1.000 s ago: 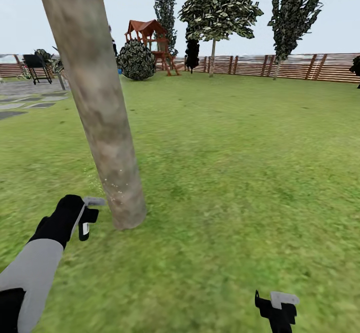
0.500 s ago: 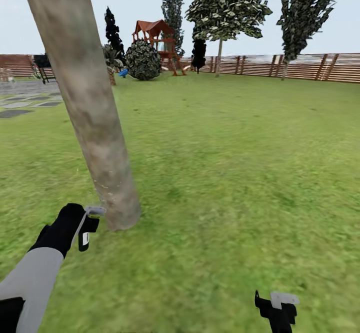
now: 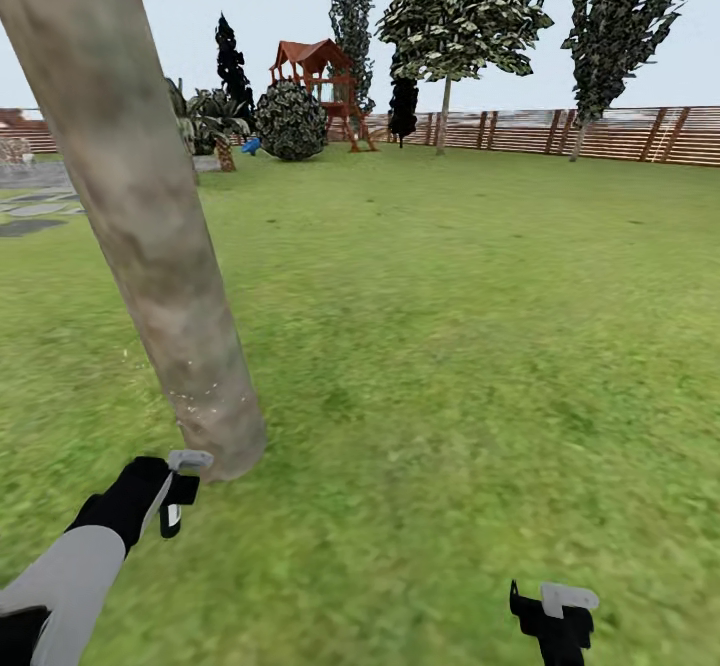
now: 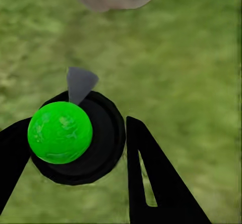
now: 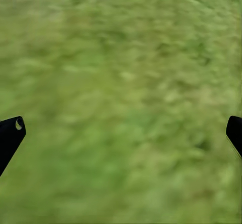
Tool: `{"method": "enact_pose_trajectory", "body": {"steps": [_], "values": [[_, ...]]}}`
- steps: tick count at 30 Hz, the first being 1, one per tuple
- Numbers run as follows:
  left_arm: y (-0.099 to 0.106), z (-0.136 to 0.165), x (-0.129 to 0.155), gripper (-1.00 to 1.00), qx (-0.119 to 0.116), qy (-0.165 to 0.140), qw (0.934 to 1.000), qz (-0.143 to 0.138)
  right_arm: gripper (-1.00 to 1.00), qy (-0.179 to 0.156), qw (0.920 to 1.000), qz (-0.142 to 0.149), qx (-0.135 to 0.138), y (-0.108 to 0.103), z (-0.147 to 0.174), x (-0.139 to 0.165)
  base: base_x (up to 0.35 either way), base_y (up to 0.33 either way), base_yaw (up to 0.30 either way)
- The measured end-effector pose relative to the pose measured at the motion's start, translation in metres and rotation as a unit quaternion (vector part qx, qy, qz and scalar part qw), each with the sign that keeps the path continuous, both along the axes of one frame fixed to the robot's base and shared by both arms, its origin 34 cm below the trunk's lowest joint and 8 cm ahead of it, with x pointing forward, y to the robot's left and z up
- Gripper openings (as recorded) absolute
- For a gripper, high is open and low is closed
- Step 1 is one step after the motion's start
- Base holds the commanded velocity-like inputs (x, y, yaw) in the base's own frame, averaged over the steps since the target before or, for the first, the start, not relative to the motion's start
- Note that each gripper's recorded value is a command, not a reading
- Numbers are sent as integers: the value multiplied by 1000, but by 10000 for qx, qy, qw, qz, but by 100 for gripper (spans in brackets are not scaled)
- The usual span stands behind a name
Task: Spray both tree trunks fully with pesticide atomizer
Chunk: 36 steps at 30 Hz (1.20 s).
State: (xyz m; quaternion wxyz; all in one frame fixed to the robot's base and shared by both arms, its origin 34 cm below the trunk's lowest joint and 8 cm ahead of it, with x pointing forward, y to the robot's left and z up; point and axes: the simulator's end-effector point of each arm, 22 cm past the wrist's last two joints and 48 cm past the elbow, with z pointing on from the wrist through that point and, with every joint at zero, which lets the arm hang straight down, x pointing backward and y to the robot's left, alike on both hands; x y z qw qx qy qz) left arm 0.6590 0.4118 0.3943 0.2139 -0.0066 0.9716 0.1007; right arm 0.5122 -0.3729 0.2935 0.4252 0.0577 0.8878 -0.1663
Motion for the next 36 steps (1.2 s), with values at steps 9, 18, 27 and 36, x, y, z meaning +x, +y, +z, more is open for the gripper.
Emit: {"method": "enact_pose_trajectory", "body": {"steps": [9,18,27,36], "values": [[13,-13,-12,-100,-38,-156,9988,453,100,2,10000,6,-1,0,0,0,14,-266,130],[18,-10,-11,-100,-21,-207,9985,513,100,-1,10000,0,0,0,0,0,155,-244,215],[18,-11,-11,-100,-50,-221,9982,562,100,1,10000,0,0,0,0,0,108,-238,36],[16,-11,-11,-100,-74,-224,9981,567,100,1,10000,0,0,0,0,0,14,-276,262]]}}
